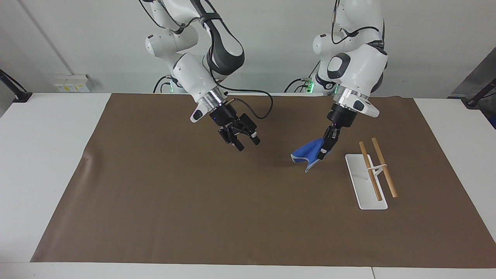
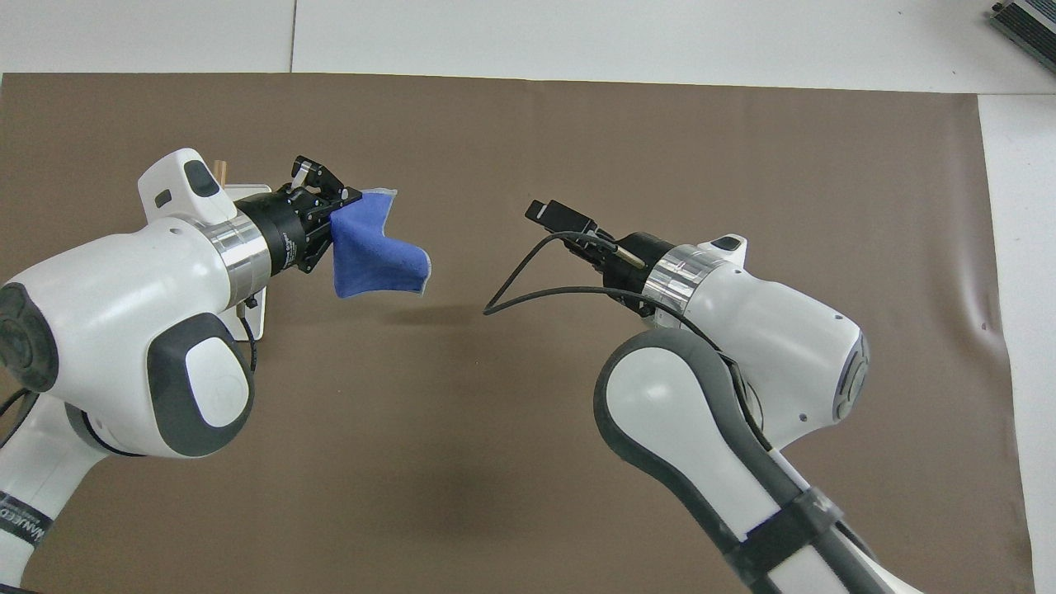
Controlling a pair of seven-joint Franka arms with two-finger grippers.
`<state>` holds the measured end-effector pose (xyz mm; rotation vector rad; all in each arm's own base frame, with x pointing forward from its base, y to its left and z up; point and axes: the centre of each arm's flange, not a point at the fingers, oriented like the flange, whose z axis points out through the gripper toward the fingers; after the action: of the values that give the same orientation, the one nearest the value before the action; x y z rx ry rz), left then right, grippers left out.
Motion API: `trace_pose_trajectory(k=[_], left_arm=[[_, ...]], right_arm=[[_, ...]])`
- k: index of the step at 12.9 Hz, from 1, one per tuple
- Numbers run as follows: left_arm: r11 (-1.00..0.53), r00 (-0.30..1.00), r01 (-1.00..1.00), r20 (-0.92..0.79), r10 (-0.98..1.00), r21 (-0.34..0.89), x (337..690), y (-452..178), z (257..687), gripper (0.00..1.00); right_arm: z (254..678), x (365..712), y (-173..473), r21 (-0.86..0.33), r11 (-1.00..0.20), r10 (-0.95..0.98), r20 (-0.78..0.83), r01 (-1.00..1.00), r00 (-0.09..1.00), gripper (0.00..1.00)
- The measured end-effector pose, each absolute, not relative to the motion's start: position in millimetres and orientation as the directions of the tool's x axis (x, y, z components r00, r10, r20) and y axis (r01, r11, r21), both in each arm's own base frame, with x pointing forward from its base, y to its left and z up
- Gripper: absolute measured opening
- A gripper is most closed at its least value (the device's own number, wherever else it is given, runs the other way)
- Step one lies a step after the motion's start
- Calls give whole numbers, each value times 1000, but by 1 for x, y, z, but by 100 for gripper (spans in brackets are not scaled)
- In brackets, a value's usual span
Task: Right arm passes towel to left arm to hang
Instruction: 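Carry the towel over the wooden sticks while the right gripper retracts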
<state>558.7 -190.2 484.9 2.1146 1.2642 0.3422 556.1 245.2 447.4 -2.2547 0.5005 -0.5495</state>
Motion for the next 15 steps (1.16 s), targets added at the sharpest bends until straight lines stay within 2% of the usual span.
trace_pose_trajectory(k=[3, 7, 12, 15], left_arm=[[-367, 509, 676, -46, 859, 639, 574, -154, 472, 2], [-386, 484, 679, 15, 875, 625, 591, -89, 456, 2], [-321, 390, 715, 27, 920, 621, 598, -23, 454, 2], [-297, 353, 726, 34, 935, 620, 598, 4, 455, 2]], right_arm=[[447, 577, 201, -606, -792, -363, 365, -76, 857, 100], [456, 604, 126, -299, -951, -57, 411, 76, 910, 100], [498, 613, 73, -45, -987, 135, 294, 154, 946, 100], [541, 605, 45, 24, -994, 111, 205, 109, 972, 100]])
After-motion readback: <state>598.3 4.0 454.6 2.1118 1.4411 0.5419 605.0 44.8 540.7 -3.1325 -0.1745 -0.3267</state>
